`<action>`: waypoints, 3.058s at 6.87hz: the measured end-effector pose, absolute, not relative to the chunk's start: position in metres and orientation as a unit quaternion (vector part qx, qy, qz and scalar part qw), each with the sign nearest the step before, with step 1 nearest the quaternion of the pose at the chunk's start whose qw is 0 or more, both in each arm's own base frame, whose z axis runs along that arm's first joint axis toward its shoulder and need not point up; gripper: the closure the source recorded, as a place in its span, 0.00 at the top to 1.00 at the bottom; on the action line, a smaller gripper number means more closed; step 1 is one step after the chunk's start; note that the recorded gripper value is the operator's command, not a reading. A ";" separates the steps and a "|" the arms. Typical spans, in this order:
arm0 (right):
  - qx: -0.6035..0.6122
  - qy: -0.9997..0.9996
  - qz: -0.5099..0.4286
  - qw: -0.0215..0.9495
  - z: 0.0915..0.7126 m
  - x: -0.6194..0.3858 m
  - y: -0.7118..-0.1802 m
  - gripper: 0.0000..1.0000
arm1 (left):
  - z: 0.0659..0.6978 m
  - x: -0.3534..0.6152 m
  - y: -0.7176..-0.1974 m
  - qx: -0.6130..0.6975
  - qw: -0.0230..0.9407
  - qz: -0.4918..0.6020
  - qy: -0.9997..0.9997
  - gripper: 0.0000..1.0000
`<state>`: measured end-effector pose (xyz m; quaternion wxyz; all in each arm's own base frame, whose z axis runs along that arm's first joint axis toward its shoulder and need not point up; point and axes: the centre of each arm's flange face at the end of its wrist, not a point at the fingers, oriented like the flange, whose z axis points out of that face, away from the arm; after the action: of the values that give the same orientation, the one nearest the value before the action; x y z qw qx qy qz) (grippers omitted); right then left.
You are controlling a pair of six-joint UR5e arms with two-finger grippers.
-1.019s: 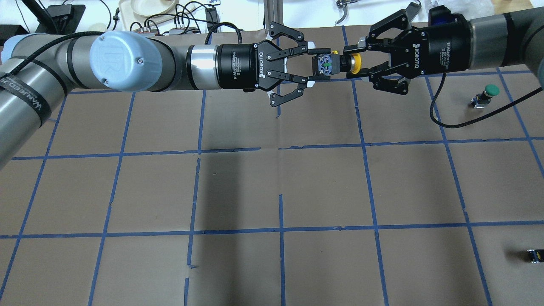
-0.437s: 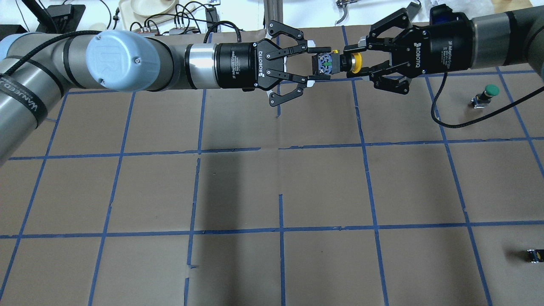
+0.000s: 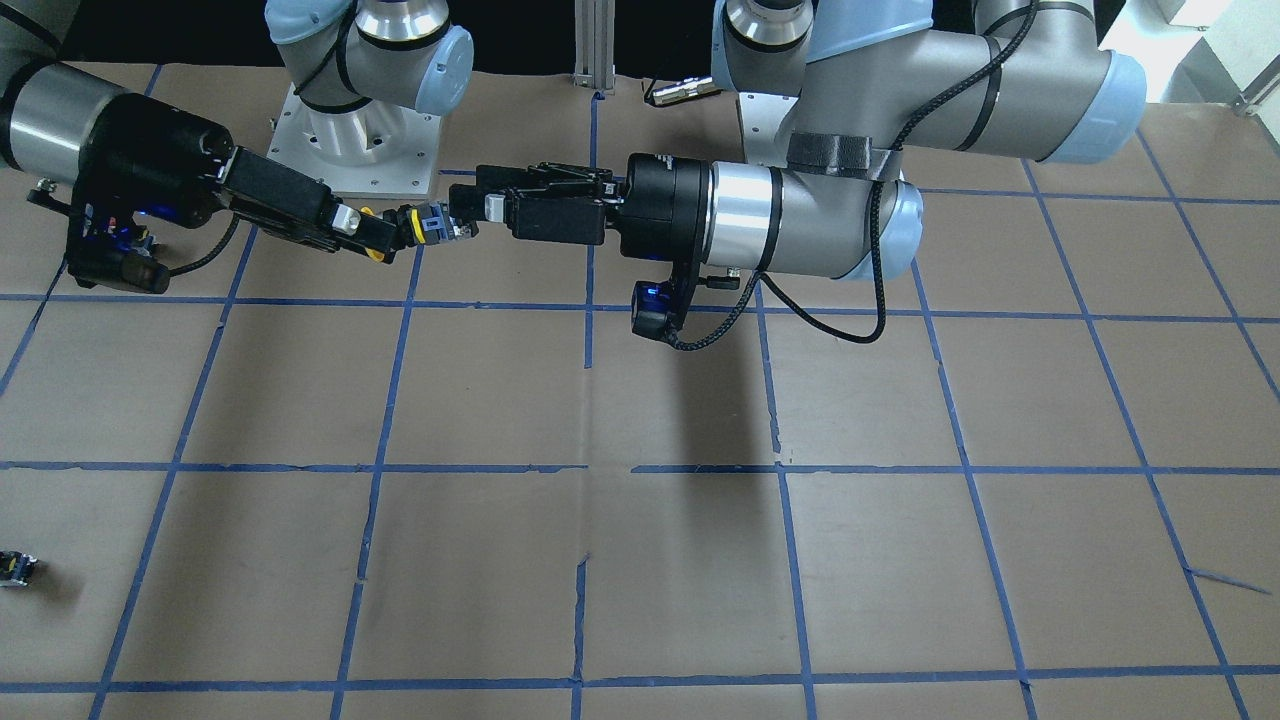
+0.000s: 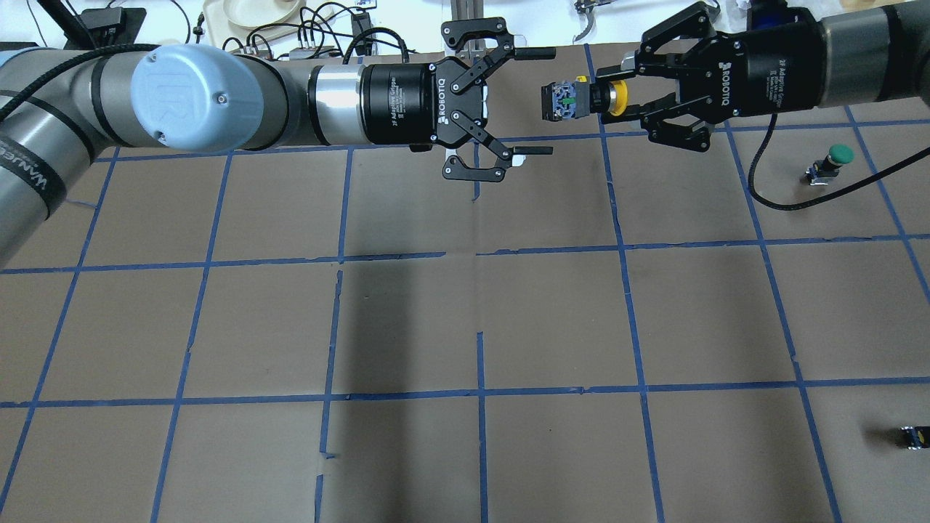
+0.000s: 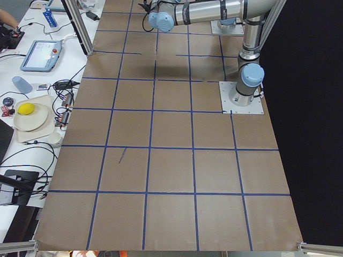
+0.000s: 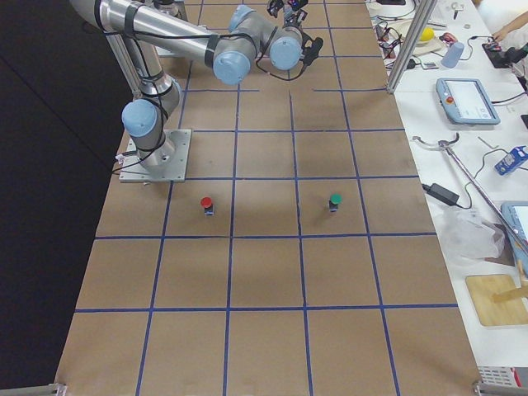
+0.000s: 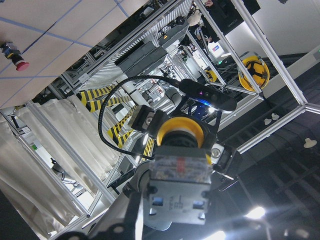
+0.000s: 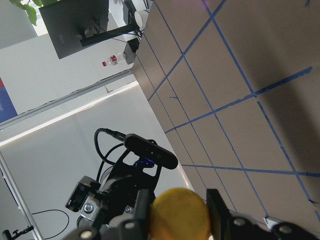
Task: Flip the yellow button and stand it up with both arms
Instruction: 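Open and withdraw the left gripper while the right gripper carries the button away, then lower the button with the right gripper and stand it upright on the table, then open the right gripper and lift it off the standing yellow button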
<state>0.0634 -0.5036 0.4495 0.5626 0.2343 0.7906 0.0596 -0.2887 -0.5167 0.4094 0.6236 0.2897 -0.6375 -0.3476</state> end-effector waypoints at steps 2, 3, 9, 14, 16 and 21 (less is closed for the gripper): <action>0.226 0.854 0.016 0.468 0.449 0.018 -0.506 0.19 | 0.415 -0.250 -0.526 0.264 0.563 -0.333 -0.709 0.91; 0.213 0.889 0.002 0.404 0.443 0.001 -0.505 0.16 | 0.417 -0.212 -0.534 0.259 0.496 -0.310 -0.769 0.92; 0.075 0.996 0.002 0.045 0.318 -0.110 -0.453 0.09 | 0.472 -0.083 -0.500 0.075 -0.020 -0.078 -0.994 1.00; -0.018 0.996 -0.071 -0.060 0.260 -0.232 -0.456 0.07 | 0.498 -0.090 -0.473 0.068 -0.042 -0.038 -0.996 1.00; -0.017 0.993 -0.083 -0.079 0.240 -0.234 -0.440 0.10 | 0.500 -0.092 -0.462 0.067 -0.040 -0.038 -0.996 1.00; -0.033 0.992 -0.098 -0.073 0.220 -0.220 -0.424 1.00 | 0.464 -0.128 -0.453 0.016 -0.006 -0.040 -0.999 1.00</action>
<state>-0.2199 -0.4244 0.2196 -0.0735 -0.0326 0.9919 -0.0980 -0.1278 -0.4526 0.4645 -0.0062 0.0162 -0.9990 -0.0405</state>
